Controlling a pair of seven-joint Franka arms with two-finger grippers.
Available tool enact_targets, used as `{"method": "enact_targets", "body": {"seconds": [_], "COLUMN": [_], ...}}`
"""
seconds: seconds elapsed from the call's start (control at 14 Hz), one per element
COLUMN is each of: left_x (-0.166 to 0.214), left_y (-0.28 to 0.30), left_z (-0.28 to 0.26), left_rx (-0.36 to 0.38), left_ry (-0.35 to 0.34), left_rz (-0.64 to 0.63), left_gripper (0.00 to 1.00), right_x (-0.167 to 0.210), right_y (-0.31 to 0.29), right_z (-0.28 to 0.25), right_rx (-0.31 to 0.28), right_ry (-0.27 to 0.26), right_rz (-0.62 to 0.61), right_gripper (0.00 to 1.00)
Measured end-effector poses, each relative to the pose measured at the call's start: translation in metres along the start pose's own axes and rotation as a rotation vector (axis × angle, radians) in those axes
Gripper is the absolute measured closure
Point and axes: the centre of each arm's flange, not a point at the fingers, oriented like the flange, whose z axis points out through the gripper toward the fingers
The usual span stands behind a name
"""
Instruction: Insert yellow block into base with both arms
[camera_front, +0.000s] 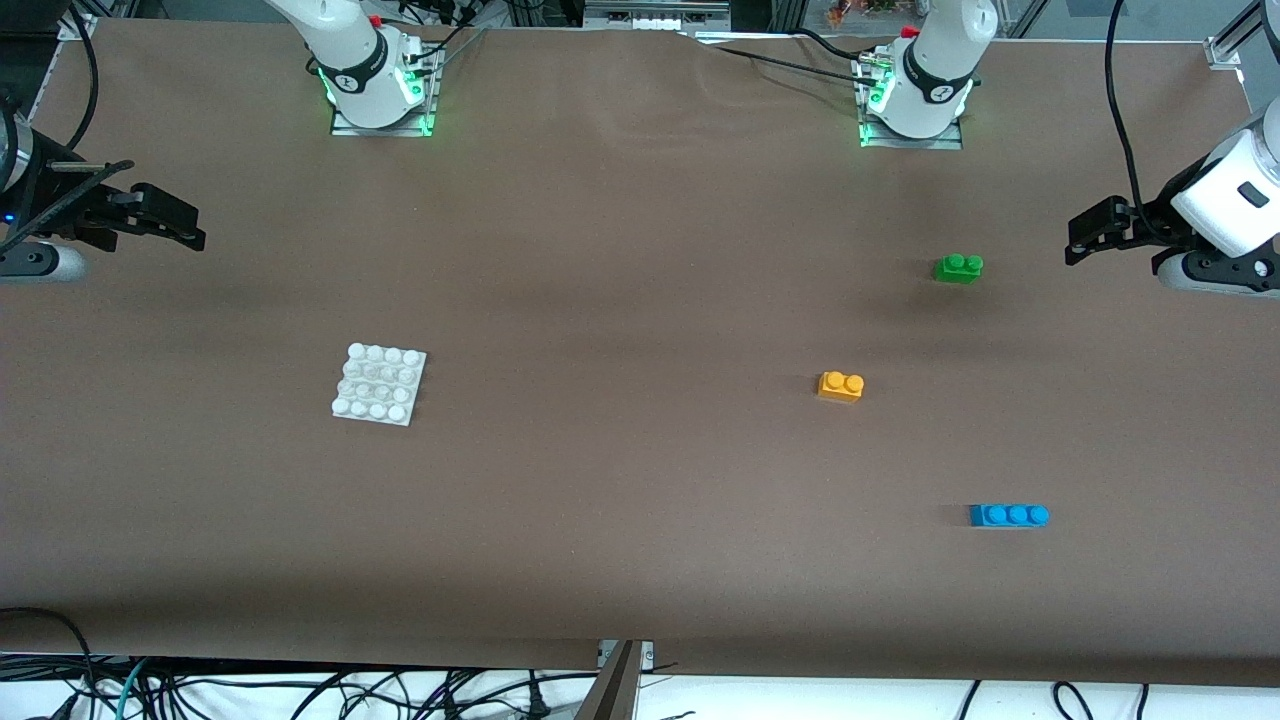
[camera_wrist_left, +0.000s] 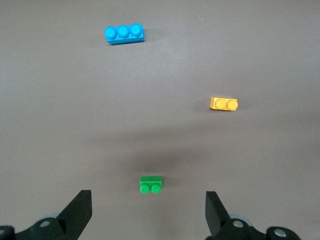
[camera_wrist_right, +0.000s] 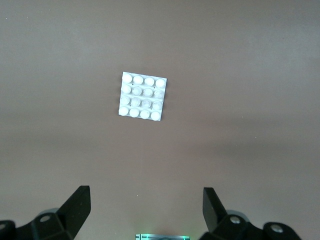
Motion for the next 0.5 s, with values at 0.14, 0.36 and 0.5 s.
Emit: {"method": "enact_targets", "body": {"seconds": [0.14,0.36,0.5], "left_x": [-0.002,-0.0034,-0.0049], "left_y": [0.0007,0.0019,0.0022], "left_z": [0.0005,-0.0008,0.0], "left_rx": [0.0,0.001,0.002], "left_ry": [0.0,0.006,0.016], "left_rz": [0.001,0.004,0.004], "left_gripper": [0.0,0.0,0.0], "right_x": [0.0,0.0,0.0], "right_y": [0.0,-0.0001,-0.0001], "right_z": [0.0,0.0,0.0], "right_rx": [0.0,0.001,0.001], "right_ry": [0.0,0.0,0.0], "right_rz": [0.0,0.0,0.0], "right_gripper": [0.0,0.0,0.0]}}
